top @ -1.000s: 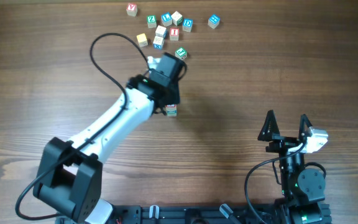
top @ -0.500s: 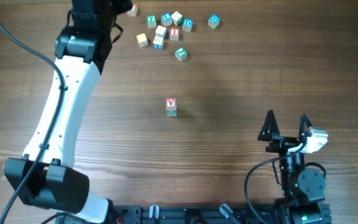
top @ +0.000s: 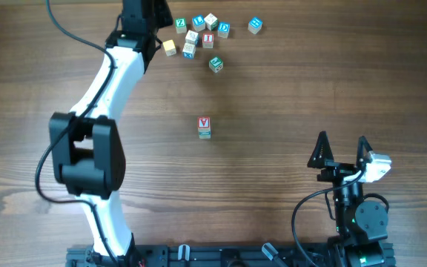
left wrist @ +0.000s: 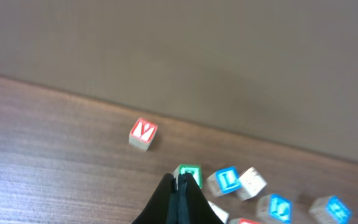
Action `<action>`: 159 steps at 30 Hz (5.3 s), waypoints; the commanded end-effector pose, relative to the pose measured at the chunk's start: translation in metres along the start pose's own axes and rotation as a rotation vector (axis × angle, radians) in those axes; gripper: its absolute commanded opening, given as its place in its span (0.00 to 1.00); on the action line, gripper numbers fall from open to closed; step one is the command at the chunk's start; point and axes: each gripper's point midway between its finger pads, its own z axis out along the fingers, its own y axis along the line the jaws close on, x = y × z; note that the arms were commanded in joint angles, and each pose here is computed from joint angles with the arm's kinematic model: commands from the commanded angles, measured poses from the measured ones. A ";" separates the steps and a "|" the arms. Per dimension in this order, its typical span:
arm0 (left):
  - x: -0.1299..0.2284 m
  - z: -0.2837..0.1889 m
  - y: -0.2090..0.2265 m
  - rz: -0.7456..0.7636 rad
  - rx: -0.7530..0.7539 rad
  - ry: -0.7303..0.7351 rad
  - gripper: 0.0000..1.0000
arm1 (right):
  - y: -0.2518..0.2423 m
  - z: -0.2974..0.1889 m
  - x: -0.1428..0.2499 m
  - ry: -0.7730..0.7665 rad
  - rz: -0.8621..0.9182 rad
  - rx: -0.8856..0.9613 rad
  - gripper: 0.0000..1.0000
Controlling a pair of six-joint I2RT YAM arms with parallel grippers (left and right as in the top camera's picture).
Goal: Form a tower
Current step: 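Grasp the yellow 'S' block in the pile with the left gripper, then carry the yellow 'S' block over the stack and lower it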
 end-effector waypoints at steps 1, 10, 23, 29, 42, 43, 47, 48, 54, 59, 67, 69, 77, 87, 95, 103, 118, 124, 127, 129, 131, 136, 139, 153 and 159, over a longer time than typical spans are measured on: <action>0.040 0.033 0.014 0.031 -0.027 0.074 0.22 | -0.003 0.000 -0.003 -0.013 -0.015 0.015 1.00; 0.133 0.085 0.042 0.068 -0.079 0.223 0.56 | -0.003 0.000 -0.003 -0.013 -0.015 0.015 1.00; 0.134 0.066 0.044 0.078 -0.101 0.295 0.50 | -0.003 0.000 -0.003 -0.013 -0.015 0.015 1.00; 0.129 0.061 0.043 0.077 -0.102 0.296 0.39 | -0.003 0.000 -0.003 -0.013 -0.015 0.015 1.00; 0.073 0.017 0.028 0.025 -0.087 0.236 0.19 | -0.003 0.000 -0.003 -0.013 -0.015 0.015 1.00; 0.062 0.004 0.025 -0.003 -0.089 0.231 0.19 | -0.003 0.000 -0.003 -0.013 -0.015 0.015 1.00; 0.029 -0.062 0.022 -0.062 -0.103 0.254 0.20 | -0.003 0.000 -0.003 -0.013 -0.015 0.015 1.00; 0.026 -0.082 0.023 -0.076 -0.116 0.276 0.19 | -0.003 0.000 -0.003 -0.013 -0.015 0.015 1.00; 0.039 -0.177 0.030 -0.097 -0.179 0.431 0.18 | -0.003 0.000 -0.003 -0.013 -0.015 0.015 1.00; 0.091 -0.185 0.032 -0.067 -0.225 0.576 0.18 | -0.003 0.000 -0.003 -0.013 -0.015 0.015 1.00; 0.201 -0.159 0.058 -0.055 -0.265 0.677 0.19 | -0.003 0.000 -0.003 -0.013 -0.015 0.015 1.00; 0.230 -0.148 0.067 -0.059 -0.251 0.652 0.19 | -0.003 0.000 -0.003 -0.013 -0.015 0.015 1.00; 0.248 -0.140 0.057 -0.036 -0.199 0.606 0.26 | -0.003 0.000 -0.003 -0.013 -0.015 0.015 1.00; 0.264 -0.135 0.060 -0.027 -0.215 0.643 0.38 | -0.003 0.000 -0.003 -0.013 -0.015 0.015 1.00; 0.268 -0.138 0.062 -0.024 -0.222 0.661 0.34 | -0.003 0.000 -0.003 -0.013 -0.015 0.015 1.00; 0.271 -0.140 0.056 -0.037 -0.190 0.686 0.55 | -0.003 0.000 -0.003 -0.013 -0.015 0.015 1.00; 0.289 -0.159 0.052 -0.047 -0.154 0.808 0.45 | -0.003 0.000 -0.003 -0.013 -0.015 0.015 1.00; 0.292 -0.163 0.055 -0.041 -0.169 0.825 0.37 | -0.003 0.000 -0.003 -0.013 -0.015 0.015 1.00; 0.288 -0.161 0.055 -0.038 -0.174 0.808 0.33 | -0.003 0.000 -0.003 -0.013 -0.015 0.015 1.00; 0.275 -0.158 0.056 -0.028 -0.188 0.767 0.28 | -0.003 0.000 -0.003 -0.013 -0.015 0.015 1.00; 0.244 -0.157 0.044 -0.036 -0.162 0.693 0.25 | -0.003 0.000 -0.003 -0.013 -0.015 0.015 1.00; 0.154 -0.164 0.005 -0.071 -0.048 0.495 0.22 | -0.003 0.000 -0.003 -0.013 -0.015 0.015 1.00; 0.120 -0.171 -0.020 -0.046 0.025 0.421 0.18 | -0.003 0.000 -0.003 -0.013 -0.015 0.015 1.00; 0.196 -0.197 -0.047 0.123 0.032 0.675 0.19 | -0.003 0.000 -0.003 -0.013 -0.015 0.015 1.00; 0.214 -0.195 -0.054 0.154 0.034 0.715 0.19 | -0.003 0.000 -0.003 -0.013 -0.015 0.015 1.00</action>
